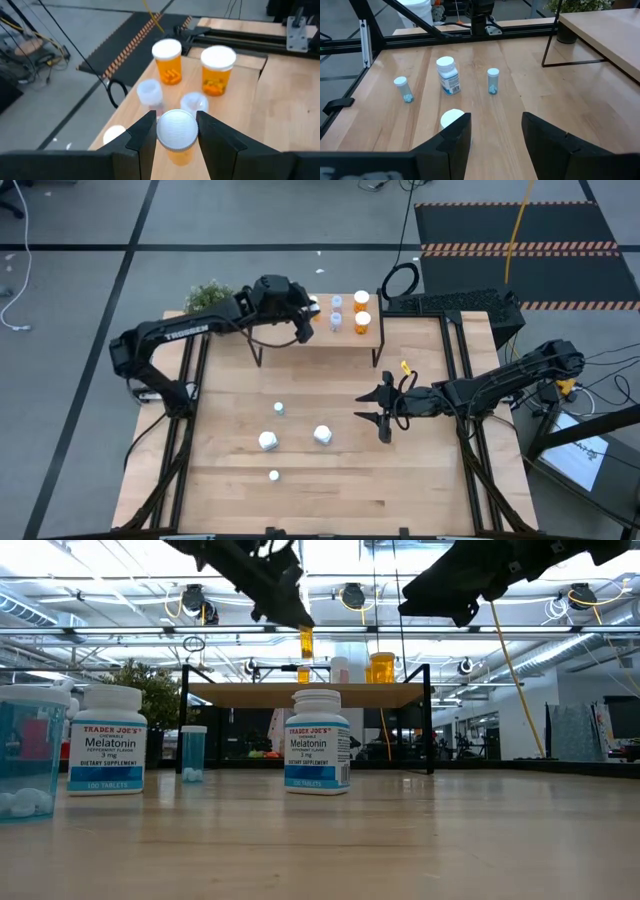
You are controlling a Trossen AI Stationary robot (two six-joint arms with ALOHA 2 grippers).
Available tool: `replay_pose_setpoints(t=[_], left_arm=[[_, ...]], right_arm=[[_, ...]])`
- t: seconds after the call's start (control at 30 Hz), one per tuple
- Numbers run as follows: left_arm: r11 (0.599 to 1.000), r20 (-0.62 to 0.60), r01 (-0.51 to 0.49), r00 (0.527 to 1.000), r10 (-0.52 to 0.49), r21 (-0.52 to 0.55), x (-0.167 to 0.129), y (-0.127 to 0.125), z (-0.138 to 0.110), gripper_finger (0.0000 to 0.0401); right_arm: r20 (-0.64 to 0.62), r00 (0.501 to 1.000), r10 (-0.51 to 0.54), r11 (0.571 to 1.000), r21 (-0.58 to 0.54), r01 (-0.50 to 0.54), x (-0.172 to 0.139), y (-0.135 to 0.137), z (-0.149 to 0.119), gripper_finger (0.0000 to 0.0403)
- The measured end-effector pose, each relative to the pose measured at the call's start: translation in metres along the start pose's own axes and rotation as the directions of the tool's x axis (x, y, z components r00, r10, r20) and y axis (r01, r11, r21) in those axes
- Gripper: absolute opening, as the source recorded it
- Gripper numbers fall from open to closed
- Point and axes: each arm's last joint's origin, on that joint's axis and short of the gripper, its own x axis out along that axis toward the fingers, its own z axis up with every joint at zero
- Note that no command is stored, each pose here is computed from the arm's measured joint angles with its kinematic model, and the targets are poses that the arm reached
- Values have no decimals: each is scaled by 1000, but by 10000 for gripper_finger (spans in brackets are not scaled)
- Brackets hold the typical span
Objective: Pick and place medicine bottles onto shelf by color
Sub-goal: Put the small orange pill bottle on the shelf aligned with the small orange pill bottle
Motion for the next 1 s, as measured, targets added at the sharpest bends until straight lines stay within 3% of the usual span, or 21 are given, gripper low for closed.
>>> replay_pose_setpoints(t=[0.3, 1.0], left_arm=[[1000, -76, -5, 997, 3, -17, 26, 8, -17, 136], [999, -139, -5, 990, -1, -42, 27, 7, -25, 136]], right_arm=[[-16, 1000, 3, 1000, -9, -3, 0, 1, -2, 169], [-18, 1000, 3, 1000, -1, -3, 0, 1, -2, 169]])
